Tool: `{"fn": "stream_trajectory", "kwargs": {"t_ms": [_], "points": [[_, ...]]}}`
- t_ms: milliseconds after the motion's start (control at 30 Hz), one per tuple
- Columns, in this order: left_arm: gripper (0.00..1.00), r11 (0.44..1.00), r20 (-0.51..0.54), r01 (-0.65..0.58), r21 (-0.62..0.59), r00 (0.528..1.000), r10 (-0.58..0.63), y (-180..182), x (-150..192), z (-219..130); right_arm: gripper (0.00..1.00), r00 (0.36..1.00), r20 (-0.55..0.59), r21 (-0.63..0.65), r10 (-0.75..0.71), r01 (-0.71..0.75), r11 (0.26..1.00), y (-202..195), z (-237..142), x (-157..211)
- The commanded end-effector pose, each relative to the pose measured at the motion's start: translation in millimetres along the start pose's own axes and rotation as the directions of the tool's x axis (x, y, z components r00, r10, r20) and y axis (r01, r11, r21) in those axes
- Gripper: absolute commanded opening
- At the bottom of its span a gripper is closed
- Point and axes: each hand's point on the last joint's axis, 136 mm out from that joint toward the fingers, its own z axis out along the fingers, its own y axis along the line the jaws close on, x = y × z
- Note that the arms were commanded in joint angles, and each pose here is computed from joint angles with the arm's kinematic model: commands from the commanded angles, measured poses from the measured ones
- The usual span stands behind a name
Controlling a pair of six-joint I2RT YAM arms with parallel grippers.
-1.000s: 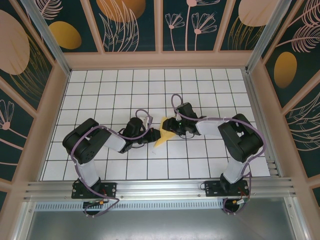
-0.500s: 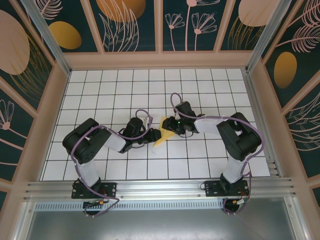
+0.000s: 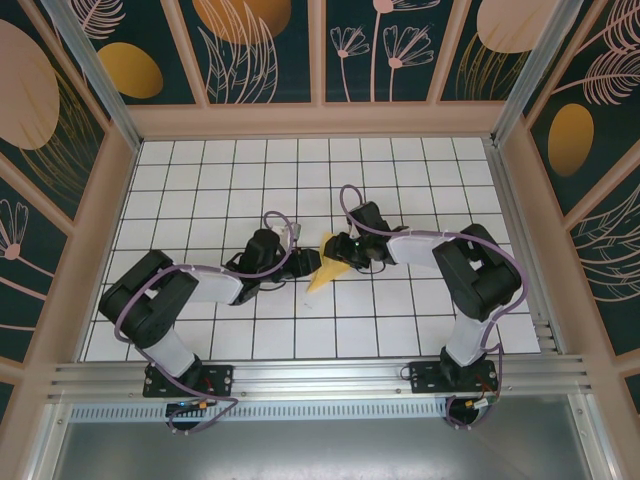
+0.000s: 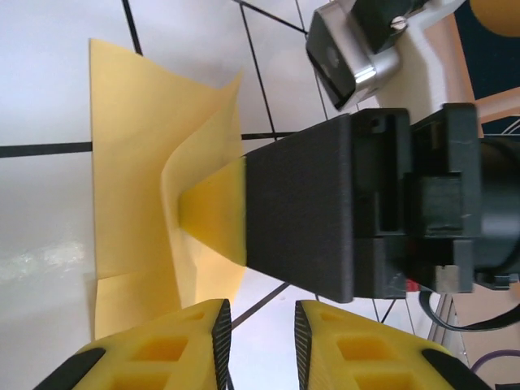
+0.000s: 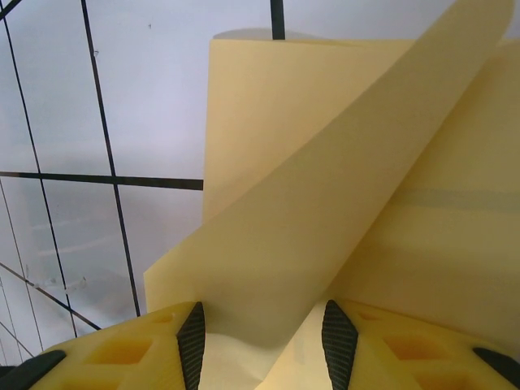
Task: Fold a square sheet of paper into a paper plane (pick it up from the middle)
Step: Fourth fold the wing at the center of the table.
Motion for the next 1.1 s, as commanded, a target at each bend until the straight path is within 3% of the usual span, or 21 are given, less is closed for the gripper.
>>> {"fn": "stream_trajectory", "kwargs": {"t_ms": [0, 467, 833, 1067], "points": [[0.30, 0.999, 0.002, -0.028, 0.032, 1.000, 0.027, -5, 1, -3, 0.46, 0.996, -0.056, 0.185, 0.073, -0.062, 0.981, -50, 14, 23], [0.22, 0.994, -0.075, -0.046, 0.101, 0.996, 0.054, -16, 17, 11, 0.46, 0.992, -0.071, 0.228, 0.104, -0.085, 0.970, -57, 18, 24], [0.17, 0.996, -0.084, -0.040, -0.081, 0.996, 0.033, 24, 22, 16, 0.47, 0.990, -0.076, 0.248, 0.116, -0.093, 0.964, -61, 19, 26], [0.16, 0.994, -0.088, -0.034, -0.100, 0.996, 0.025, 30, 23, 17, 0.47, 0.990, -0.080, 0.255, 0.113, -0.090, 0.963, -64, 19, 28]]}}
